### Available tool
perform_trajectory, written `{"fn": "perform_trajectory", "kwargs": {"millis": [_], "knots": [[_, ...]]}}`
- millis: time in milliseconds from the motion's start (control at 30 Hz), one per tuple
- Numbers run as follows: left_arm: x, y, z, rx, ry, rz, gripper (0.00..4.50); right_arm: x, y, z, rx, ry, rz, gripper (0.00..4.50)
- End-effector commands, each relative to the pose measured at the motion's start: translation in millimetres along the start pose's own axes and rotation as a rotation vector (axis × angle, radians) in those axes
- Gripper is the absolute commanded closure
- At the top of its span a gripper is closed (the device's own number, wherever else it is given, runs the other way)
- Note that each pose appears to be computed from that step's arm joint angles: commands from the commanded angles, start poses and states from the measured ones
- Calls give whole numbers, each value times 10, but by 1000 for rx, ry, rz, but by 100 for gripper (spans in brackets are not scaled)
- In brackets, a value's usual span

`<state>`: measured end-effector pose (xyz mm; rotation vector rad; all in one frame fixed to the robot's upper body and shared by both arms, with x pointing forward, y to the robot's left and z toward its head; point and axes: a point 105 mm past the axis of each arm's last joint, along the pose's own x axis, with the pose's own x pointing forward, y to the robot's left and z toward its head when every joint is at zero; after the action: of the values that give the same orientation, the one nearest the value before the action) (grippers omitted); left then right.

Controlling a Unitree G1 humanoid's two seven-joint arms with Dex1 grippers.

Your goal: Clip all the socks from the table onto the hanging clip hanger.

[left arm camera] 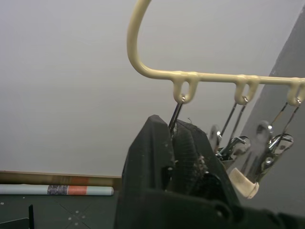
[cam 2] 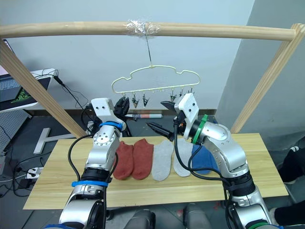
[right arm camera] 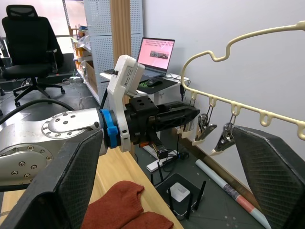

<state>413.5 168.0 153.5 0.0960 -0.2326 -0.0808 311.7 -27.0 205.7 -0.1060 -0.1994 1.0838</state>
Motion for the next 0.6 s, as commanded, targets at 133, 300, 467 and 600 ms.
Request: {"fn": "perform_trajectory", "kwargs": {"millis": [133,300,467,600], "knots": [[45,26,106,-12,-28,0,449,-10,63,184,-28,-66,16,0],[23,66,93,-10,-17,2,449,-19,68,126,-19,-58,2,0],[-16,91,77,-13,-7,-6,449,-466,-253,-681,-26,217,-210,0],[-41,111,63,-23,1,-6,449,-938,-519,-1188,7,417,-422,0]]}}
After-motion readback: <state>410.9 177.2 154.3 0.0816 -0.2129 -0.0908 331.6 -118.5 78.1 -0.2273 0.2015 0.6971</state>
